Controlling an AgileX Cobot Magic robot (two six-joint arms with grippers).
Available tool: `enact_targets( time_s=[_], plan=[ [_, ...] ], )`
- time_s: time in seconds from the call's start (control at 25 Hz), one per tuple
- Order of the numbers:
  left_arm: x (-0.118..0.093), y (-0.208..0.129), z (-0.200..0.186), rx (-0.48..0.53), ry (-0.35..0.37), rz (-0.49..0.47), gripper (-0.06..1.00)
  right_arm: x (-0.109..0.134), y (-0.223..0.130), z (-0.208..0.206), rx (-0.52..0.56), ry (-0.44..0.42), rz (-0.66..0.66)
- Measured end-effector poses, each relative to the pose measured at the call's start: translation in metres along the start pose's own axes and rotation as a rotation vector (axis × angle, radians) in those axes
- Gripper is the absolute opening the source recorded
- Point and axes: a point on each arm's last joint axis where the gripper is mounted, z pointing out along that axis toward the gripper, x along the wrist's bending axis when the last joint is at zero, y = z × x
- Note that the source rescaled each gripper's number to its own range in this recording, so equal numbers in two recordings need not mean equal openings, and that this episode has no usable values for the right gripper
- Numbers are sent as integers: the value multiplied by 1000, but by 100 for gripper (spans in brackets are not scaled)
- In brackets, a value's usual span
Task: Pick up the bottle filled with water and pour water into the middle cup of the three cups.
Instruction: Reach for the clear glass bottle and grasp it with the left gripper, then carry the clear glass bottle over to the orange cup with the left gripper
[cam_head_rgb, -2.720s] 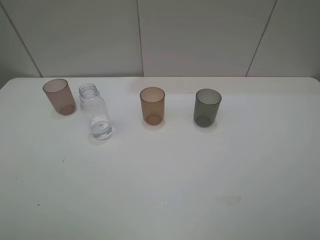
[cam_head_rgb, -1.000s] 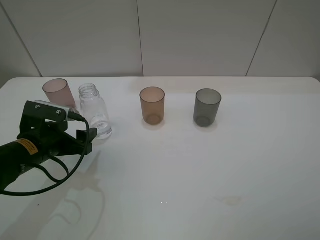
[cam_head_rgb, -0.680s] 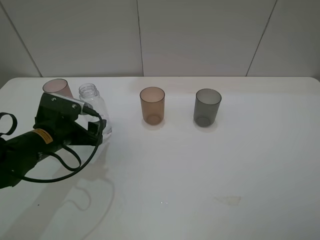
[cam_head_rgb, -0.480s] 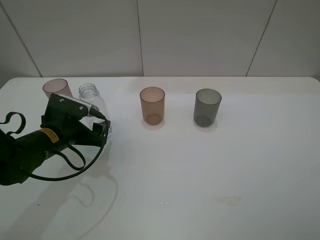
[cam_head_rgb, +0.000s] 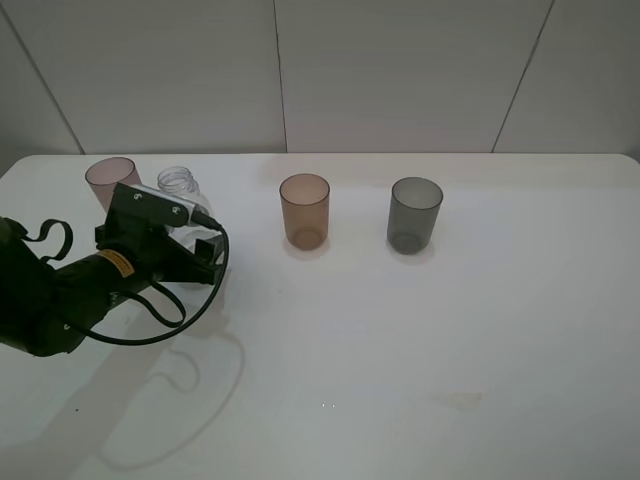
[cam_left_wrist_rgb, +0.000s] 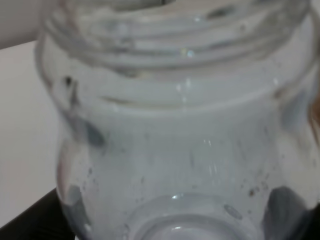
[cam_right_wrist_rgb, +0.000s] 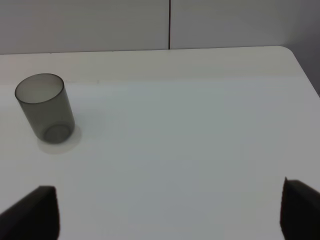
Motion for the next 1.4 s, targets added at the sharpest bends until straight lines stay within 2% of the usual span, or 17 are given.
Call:
enact_targets(
  time_s=[0.28,0.8,0.84,0.88,0.92,0.96,1.0,1.4],
  plan=[
    [-1,8,12,-42,1,-3,100,0,0,0,0,0,0],
    [-2,-3,20,-15,-2,-15,99,0,0,0,0,0,0],
    [-2,-4,21,-13,-2,-23,93,0,0,0,0,0,0],
    [-2,-4,21,-14,-2,-31,82,0,0,0,0,0,0],
    [-2,-4,21,-14,-2,-40,58,0,0,0,0,0,0],
    [-2,-4,21,-14,-4,-49,22,0,0,0,0,0,0],
    [-2,-4,21,-14,-4,-57,0,0,0,0,0,0,0],
    [-2,-4,21,-14,-4,-102,2,0,0,0,0,0,0]
  ],
)
